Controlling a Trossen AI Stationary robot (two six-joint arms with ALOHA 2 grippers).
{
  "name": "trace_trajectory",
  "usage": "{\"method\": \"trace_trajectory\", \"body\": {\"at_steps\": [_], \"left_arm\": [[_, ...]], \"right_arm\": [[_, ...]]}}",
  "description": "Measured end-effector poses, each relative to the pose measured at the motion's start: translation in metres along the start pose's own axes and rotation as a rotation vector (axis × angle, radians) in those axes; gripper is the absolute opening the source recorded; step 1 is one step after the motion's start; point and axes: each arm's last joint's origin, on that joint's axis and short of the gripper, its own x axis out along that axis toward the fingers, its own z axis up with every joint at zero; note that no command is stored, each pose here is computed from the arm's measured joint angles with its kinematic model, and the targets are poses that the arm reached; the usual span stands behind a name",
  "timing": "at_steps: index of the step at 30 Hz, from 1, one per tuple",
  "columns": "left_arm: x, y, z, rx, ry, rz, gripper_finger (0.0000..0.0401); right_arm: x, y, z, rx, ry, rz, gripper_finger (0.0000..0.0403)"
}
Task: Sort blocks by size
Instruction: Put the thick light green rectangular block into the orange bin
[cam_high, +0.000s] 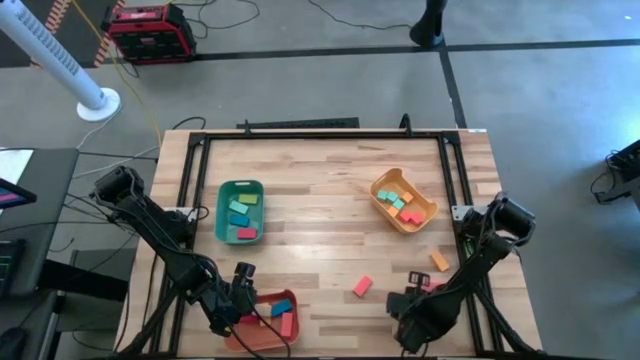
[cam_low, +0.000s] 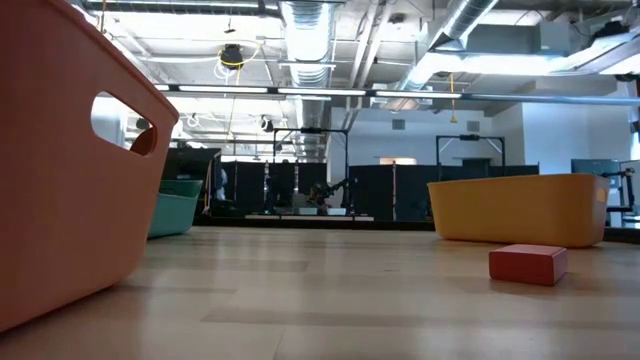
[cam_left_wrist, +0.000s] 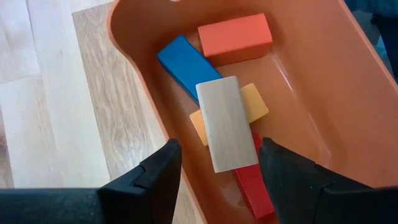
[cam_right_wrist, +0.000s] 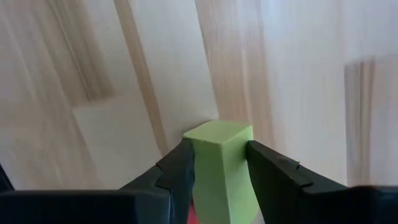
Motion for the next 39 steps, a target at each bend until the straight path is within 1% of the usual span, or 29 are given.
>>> {"method": "trace_trajectory", "body": {"at_steps": [6, 13, 17, 22, 25, 31, 35, 39], "left_arm": [[0.0, 0.0, 0.0, 0.004, 0.0, 0.0, 0.0203], [0.0, 0.0, 0.0, 0.018, 0.004, 0.002, 0.0203], [0.0, 0.0, 0.0, 0.025, 0.004, 0.002, 0.0203], [0.0, 0.001, 0.0, 0.026, 0.004, 0.004, 0.0203], [0.001, 0.003, 0.001, 0.022, 0.004, 0.008, 0.0203], [0.001, 0.005, 0.002, 0.016, 0.004, 0.014, 0.0203], [0.001, 0.005, 0.002, 0.016, 0.004, 0.014, 0.0203], [0.001, 0.005, 0.002, 0.017, 0.004, 0.014, 0.0203]], "right_arm": [[0.001, -0.003, 0.016, 0.005, -0.033, 0.03, 0.0172], [0.001, -0.006, 0.025, 0.024, -0.042, 0.042, 0.0174], [0.001, -0.007, 0.024, 0.017, -0.04, 0.036, 0.0194], [0.001, -0.009, 0.023, 0.019, -0.032, 0.015, 0.0243], [0.001, -0.009, 0.023, 0.021, -0.032, 0.016, 0.0263], [0.001, -0.008, 0.023, 0.026, -0.033, 0.017, 0.0271], [0.0, -0.005, 0.017, 0.016, -0.033, 0.02, 0.0271], [-0.001, -0.004, 0.01, 0.044, -0.015, -0.004, 0.0271]]}}
